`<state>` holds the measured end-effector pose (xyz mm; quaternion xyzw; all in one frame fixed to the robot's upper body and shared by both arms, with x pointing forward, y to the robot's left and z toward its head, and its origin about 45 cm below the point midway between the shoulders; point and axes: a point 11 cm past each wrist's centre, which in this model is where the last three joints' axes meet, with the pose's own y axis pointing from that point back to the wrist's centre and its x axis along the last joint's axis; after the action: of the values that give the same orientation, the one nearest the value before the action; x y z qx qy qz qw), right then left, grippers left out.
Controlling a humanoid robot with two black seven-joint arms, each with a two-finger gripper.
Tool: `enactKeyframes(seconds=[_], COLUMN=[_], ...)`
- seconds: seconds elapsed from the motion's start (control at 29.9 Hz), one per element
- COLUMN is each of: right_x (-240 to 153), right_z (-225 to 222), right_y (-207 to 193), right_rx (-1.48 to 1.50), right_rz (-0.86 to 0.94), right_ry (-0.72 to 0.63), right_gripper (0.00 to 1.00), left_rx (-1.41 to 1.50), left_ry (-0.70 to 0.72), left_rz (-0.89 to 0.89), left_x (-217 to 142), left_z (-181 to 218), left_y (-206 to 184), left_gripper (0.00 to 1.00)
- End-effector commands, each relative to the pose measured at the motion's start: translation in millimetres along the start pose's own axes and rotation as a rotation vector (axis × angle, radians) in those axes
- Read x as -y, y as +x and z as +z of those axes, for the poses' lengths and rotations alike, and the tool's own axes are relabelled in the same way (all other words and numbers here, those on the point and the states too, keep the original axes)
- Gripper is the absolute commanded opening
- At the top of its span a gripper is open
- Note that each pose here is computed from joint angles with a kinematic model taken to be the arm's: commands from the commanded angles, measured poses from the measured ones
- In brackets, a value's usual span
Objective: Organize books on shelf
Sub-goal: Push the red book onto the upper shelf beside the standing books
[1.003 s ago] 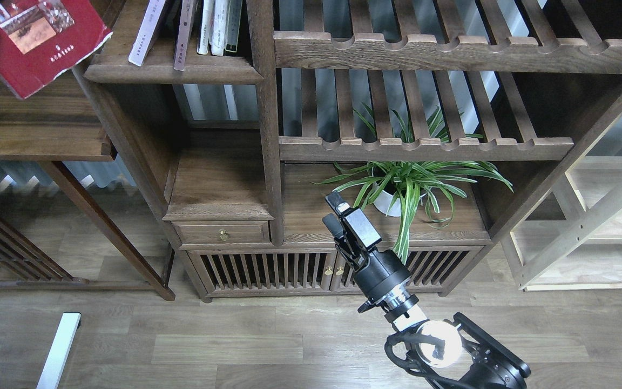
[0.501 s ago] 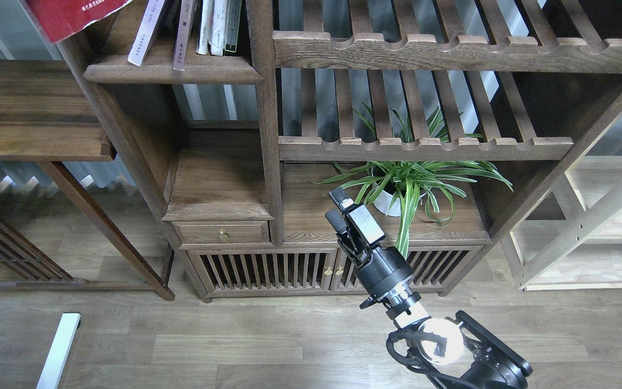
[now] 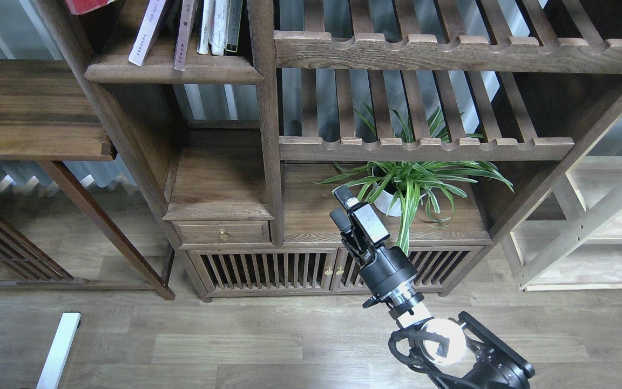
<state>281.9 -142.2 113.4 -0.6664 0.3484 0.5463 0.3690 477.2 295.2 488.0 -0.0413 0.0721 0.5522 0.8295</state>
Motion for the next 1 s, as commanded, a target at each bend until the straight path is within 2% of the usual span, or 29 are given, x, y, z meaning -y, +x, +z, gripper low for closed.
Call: enactKeyframes(seconds=[0.0, 0.47, 0.67, 0.9, 0.97], right_x=[0, -1, -4, -7, -7], right_z=[-2, -11, -11, -10, -10], right_y=[0, 0, 3, 5, 5], right_rx=[0.001, 0.014, 0.022, 0.034, 0.034], right_rz=[-0.001, 0.0, 0.01, 0.018, 0.018], right_ry=[0.007, 0.043, 0.049, 0.056, 0.056], right_gripper=[1.0, 1.0, 1.0, 1.0, 1.0], left_rx=[-0.023, -0.075, -0.075, -0.06, -0.059], left_ry=[0.009, 0.11, 0.137, 0.175, 0.178], left_rz=[0.016, -0.013, 0.005, 0.004, 0.007], left_x=[12, 46, 50, 53, 53], left_z=[2, -41, -48, -63, -64], left_y=[2, -21, -15, -18, -18], left_gripper=[0.03, 0.02, 0.04, 0.16, 0.25])
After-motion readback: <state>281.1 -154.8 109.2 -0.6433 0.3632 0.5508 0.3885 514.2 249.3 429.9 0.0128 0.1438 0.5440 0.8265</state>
